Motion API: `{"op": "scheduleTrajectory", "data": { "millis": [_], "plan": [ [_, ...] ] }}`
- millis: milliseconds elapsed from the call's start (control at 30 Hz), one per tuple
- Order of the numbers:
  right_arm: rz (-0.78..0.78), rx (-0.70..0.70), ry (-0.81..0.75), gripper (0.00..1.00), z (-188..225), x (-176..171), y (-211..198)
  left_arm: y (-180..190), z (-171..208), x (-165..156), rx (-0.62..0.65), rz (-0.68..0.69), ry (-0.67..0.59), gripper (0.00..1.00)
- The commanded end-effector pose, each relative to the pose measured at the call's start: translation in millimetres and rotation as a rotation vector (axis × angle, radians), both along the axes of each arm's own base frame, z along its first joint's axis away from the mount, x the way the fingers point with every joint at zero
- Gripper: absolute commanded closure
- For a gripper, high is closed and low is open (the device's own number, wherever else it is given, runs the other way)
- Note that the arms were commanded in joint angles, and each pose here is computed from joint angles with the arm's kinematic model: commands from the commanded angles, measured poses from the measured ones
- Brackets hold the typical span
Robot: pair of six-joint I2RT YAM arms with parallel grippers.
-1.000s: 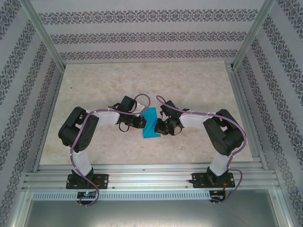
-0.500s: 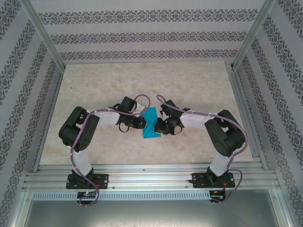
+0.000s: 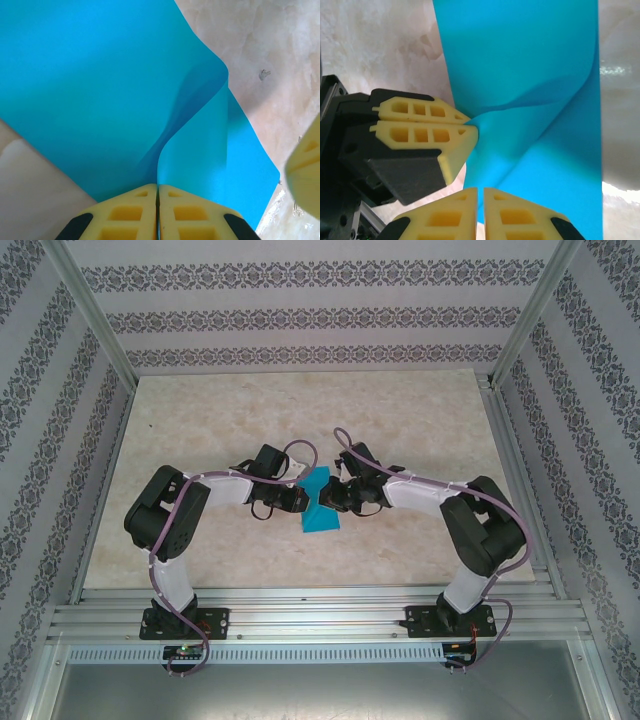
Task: Fold a paper plane with a square sheet of paper (fold left side to right side)
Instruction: Fold the triangle a second time at the center of the table.
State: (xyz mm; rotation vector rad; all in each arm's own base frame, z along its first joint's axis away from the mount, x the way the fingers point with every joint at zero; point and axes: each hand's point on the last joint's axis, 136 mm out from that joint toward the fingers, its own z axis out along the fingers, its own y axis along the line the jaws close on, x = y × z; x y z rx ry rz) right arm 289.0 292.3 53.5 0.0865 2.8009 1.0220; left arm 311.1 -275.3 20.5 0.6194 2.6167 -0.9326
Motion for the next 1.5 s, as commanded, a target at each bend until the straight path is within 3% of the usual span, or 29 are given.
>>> {"op": "scheduleTrajectory", "data": {
  "millis": [0,367,1133,1467],
  "plan": [
    [-0.01,0.051,-0.019,0.88,5,10,14,-7,-8,1,0.006,-0.016,-0.008,0.89],
    [-0.027,0.049,0.014,0.88,-13,14,22,-10,-12,-1,0.014,-0.022,0.0,0.89],
    [-0.035,-0.132,0.099,0.88,-50,-4,-7,-13,-11,4,0.008,-0.011,-0.004,0.88],
    [-0.037,-0.162,0.13,0.88,-65,-14,-16,-8,36,10,-0.062,0.052,-0.065,0.73]
  ]
}}
